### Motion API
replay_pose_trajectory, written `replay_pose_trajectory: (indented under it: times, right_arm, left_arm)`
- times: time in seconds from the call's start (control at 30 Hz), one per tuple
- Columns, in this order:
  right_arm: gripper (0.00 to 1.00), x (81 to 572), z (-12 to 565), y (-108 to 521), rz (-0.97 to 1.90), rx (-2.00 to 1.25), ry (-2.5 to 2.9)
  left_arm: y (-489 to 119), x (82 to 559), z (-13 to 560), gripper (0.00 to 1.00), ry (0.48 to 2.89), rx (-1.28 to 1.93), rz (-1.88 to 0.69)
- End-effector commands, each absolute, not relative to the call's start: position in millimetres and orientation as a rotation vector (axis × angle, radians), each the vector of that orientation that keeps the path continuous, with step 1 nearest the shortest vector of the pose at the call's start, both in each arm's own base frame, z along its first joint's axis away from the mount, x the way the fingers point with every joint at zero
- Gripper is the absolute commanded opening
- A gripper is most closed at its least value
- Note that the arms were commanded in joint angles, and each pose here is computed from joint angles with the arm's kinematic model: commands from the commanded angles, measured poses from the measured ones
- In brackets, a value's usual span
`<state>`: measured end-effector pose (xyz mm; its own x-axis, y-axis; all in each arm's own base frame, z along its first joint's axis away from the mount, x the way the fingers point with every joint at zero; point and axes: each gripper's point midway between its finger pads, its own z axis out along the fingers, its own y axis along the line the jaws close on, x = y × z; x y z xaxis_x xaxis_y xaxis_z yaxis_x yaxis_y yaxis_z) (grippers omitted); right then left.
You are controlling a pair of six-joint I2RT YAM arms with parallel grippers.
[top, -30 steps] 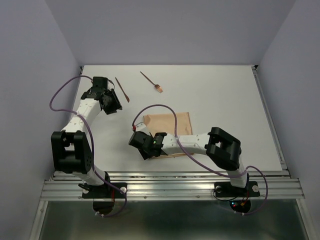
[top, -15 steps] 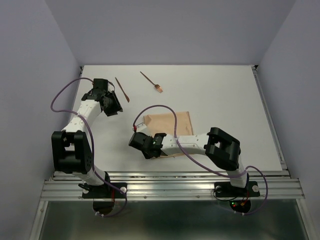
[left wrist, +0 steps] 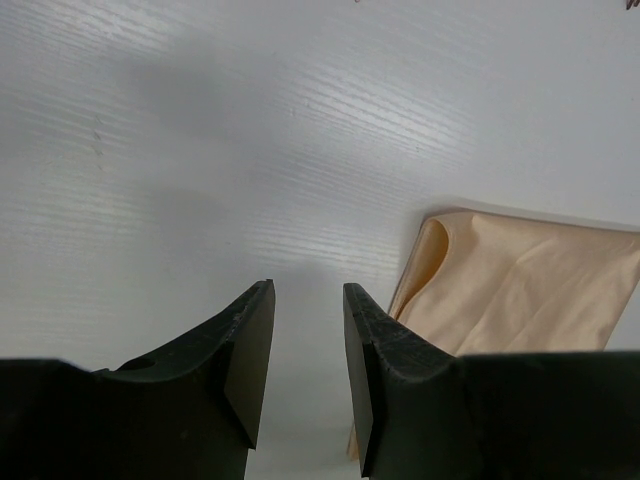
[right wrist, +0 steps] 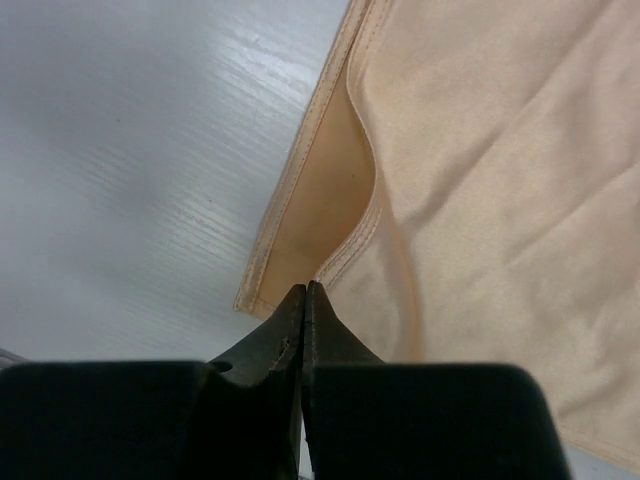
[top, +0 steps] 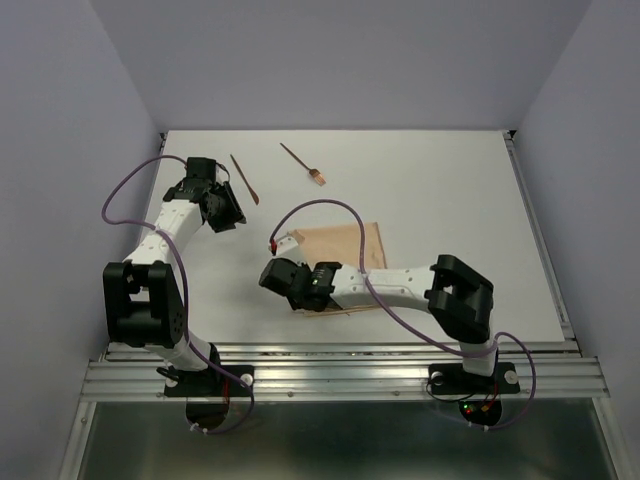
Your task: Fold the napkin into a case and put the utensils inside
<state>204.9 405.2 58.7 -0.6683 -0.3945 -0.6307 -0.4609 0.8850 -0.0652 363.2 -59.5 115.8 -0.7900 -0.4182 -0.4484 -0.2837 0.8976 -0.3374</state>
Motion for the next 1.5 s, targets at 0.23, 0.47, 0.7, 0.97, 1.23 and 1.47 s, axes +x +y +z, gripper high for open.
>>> replay_pose_trajectory:
  times: [0.23, 0.47, 0.7, 0.97, 1.23, 1.47]
  right_arm:
    - [0.01, 252.8, 119.7, 384.7, 0.187, -0.392, 2.265]
    - [0.01, 297.1, 123.0, 350.6, 0.193, -0.259, 2.261]
    - [0.01, 332.1, 110.1, 322.1, 0.118, -0.180, 2.273]
    - [0.01, 330.5, 115.9, 333.2, 0.295, -0.251, 2.305]
    - [0.38, 264.6, 114.8, 371.6, 0.422, -0.518, 2.323]
    - [0.39, 216.7, 85.7, 391.5, 0.305, -0.717, 2.331]
  left_arm:
    - [-60.3, 362.0, 127.9, 0.44, 2.495, -0.473, -0.366]
    - [-60.4, 360.0, 127.3, 0.44, 2.496, -0.473, -0.367]
    - [-61.9, 358.0, 125.6, 0.44, 2.501, -0.470, -0.378]
    - [-61.0, 357.4, 124.7, 0.44, 2.504, -0.469, -0.371]
    - [-59.4, 358.0, 124.5, 0.44, 2.504, -0.481, -0.359]
    - [-58.7, 357.9, 120.8, 0.44, 2.513, -0.490, -0.352]
